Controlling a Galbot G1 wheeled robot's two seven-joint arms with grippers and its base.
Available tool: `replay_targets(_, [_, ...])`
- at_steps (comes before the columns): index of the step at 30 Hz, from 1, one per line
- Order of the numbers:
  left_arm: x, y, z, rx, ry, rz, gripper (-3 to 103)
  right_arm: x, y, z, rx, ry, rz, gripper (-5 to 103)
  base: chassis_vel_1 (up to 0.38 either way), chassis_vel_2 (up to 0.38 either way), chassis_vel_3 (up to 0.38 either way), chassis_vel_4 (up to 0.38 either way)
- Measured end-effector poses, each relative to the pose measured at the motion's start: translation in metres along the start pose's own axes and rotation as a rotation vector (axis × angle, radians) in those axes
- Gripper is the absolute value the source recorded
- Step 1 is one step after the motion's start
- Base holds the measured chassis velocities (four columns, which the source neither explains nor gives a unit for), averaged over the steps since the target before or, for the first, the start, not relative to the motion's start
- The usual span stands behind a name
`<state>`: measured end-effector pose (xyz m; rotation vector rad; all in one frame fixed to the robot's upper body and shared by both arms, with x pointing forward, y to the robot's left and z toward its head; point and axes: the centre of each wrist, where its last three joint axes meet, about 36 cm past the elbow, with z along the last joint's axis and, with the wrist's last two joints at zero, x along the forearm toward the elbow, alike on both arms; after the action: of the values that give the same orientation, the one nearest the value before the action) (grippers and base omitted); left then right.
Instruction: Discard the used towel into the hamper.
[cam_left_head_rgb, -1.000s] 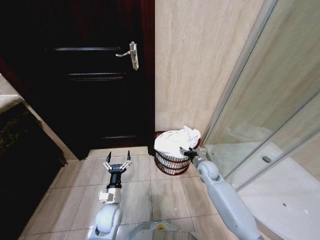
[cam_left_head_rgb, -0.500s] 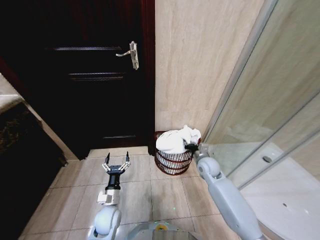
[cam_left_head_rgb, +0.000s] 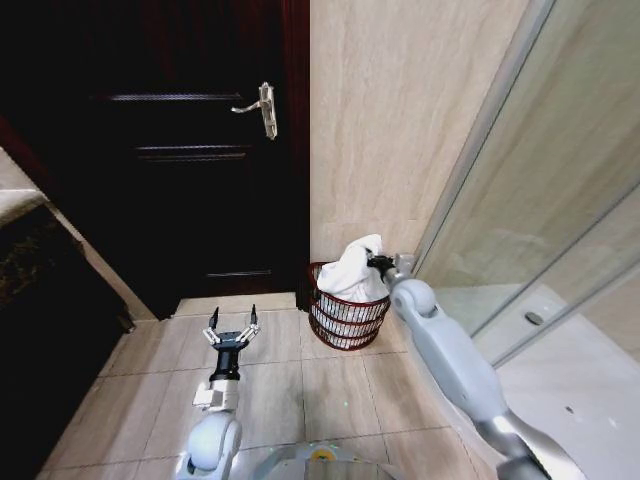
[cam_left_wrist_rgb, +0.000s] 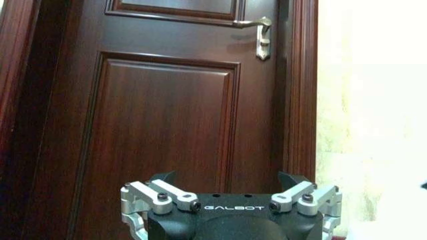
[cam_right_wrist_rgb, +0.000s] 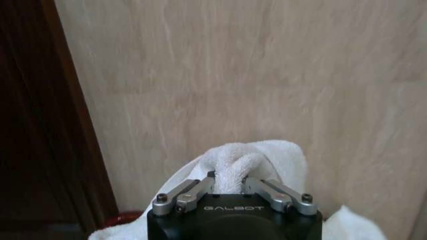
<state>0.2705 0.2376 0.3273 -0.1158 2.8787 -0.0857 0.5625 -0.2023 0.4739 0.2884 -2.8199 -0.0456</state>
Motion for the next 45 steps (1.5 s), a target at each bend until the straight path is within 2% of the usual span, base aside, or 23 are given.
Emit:
replay_targets(3, [0.001, 0.001, 0.0, -0.001, 0.002, -0.001, 100, -0.012, 0.002, -0.001, -0.015, 0.057, -0.011, 8, 0.0, 0.0, 0.0, 0.0])
replay_targets(5, [0.001, 0.0, 0.0, 0.001, 0.001, -0.005, 100, -0.021, 0.003, -0.003, -0.029, 0.149, -0.004, 8, 0.0, 0.0, 0.0, 0.0])
replay_targets(6, [0.001, 0.0, 0.0, 0.001, 0.001, -0.005, 100, -0.021, 0.003, -0.003, -0.029, 0.149, -0.004, 8, 0.0, 0.0, 0.0, 0.0])
replay_targets(9, [0.002, 0.0, -0.001, 0.003, -0.001, -0.014, 100, -0.033, -0.002, -0.001, -0.032, 0.265, 0.007, 8, 0.0, 0.0, 0.0, 0.0])
replay_targets(10, [0.002, 0.0, -0.001, 0.003, -0.001, -0.014, 100, -0.033, -0.002, -0.001, -0.032, 0.265, 0.007, 8, 0.0, 0.0, 0.0, 0.0])
replay_targets(12, [0.004, 0.001, -0.001, 0.001, -0.001, -0.019, 100, -0.045, -0.008, 0.0, -0.065, 0.336, 0.016, 8, 0.0, 0.0, 0.0, 0.0])
replay_targets(19, [0.011, 0.008, -0.005, -0.01, -0.004, -0.043, 100, -0.079, -0.021, 0.015, -0.126, 0.434, 0.06, 8, 0.0, 0.0, 0.0, 0.0])
replay_targets(30, [0.011, 0.015, -0.016, -0.015, -0.025, -0.077, 100, -0.093, -0.043, 0.054, -0.167, 0.526, 0.103, 8, 0.0, 0.0, 0.0, 0.0])
replay_targets(41, [0.02, 0.014, -0.008, -0.011, -0.014, -0.078, 100, -0.1, -0.031, 0.068, -0.172, 0.549, 0.118, 8, 0.0, 0.0, 0.0, 0.0])
replay_targets(42, [0.019, 0.014, -0.009, -0.012, -0.015, -0.078, 100, -0.1, -0.03, 0.066, -0.162, 0.544, 0.122, 4, 0.0, 0.0, 0.0, 0.0])
replay_targets(44, [0.018, 0.016, -0.009, -0.015, -0.019, -0.077, 100, -0.093, -0.03, 0.059, -0.141, 0.515, 0.118, 13, 0.0, 0.0, 0.0, 0.0])
replay_targets(45, [0.018, 0.016, -0.009, -0.015, -0.019, -0.077, 100, -0.093, -0.03, 0.059, -0.141, 0.515, 0.118, 13, 0.0, 0.0, 0.0, 0.0])
